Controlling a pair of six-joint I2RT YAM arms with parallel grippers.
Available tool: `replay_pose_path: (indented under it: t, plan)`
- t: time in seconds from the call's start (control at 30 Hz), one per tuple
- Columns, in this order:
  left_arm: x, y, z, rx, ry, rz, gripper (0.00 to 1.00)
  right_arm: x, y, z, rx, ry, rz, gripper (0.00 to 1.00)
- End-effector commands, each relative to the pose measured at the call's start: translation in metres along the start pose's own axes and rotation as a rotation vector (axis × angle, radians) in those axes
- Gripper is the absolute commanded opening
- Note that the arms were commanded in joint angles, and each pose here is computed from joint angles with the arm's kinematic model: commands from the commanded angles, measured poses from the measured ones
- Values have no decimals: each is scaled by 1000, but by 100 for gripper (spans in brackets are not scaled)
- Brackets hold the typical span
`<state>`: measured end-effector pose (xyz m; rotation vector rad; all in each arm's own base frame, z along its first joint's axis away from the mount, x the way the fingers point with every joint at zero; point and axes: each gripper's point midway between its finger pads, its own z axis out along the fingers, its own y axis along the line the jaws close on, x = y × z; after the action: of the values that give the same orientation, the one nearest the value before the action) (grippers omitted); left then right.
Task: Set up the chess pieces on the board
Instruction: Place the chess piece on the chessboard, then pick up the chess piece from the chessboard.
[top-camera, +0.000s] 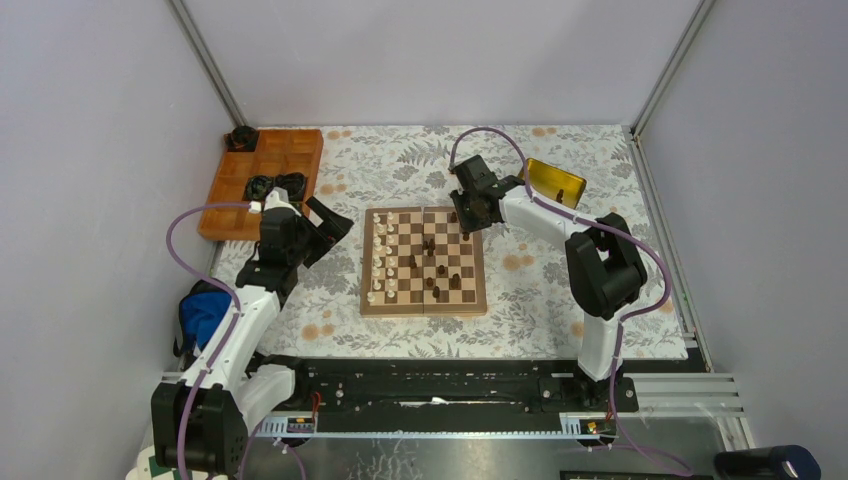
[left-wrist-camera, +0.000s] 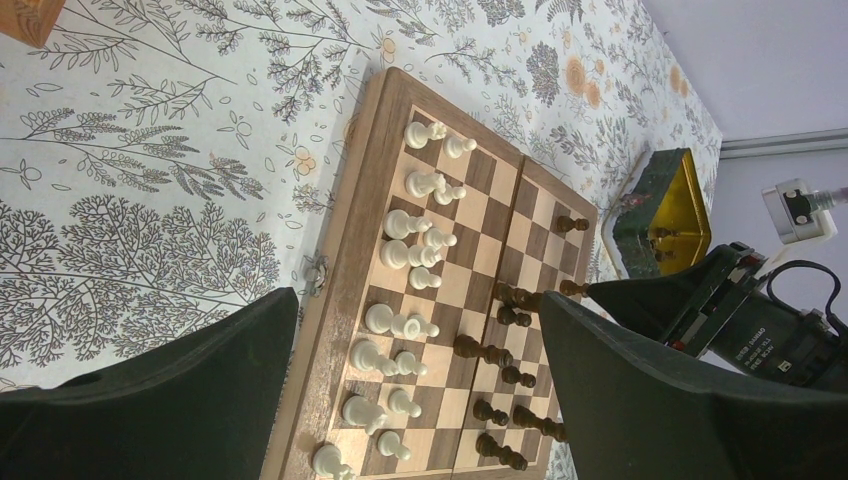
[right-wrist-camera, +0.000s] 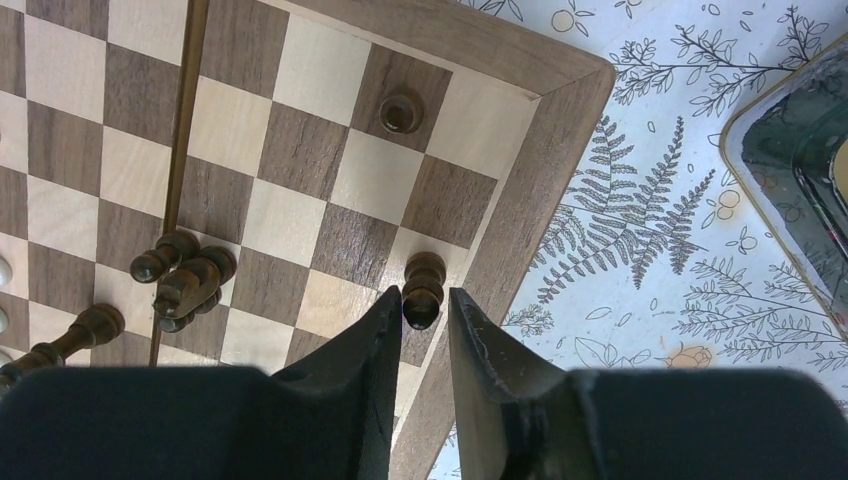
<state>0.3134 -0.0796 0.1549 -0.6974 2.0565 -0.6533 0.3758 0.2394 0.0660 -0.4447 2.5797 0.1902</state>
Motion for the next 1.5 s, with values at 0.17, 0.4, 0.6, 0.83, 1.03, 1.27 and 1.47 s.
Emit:
replay_pose_path:
  t: [0.17,0.4,0.6,0.83,1.03,1.27,1.47]
  plan:
    - [-5,-1,2,5,-20,-2,99,-32,-3,-17,8,-82,-12,34]
    - [-5,-1,2,10,-21,-7,99,-48,4,-38,-18,-126,-23,35]
    - [-5,-3,3,18,-19,-16,99,-48,28,-46,-47,-121,-79,35]
    - [-4,-3,3,16,-17,-13,99,-38,58,-44,-80,-102,-121,35]
    - [-3,-2,1,18,-17,-16,99,-30,74,-38,-99,-77,-132,36]
    - [-1,0,0,14,-15,-17,99,-28,86,-33,-113,-61,-141,37]
    - [0,2,-1,11,-16,-15,99,-26,92,-28,-122,-46,-142,41]
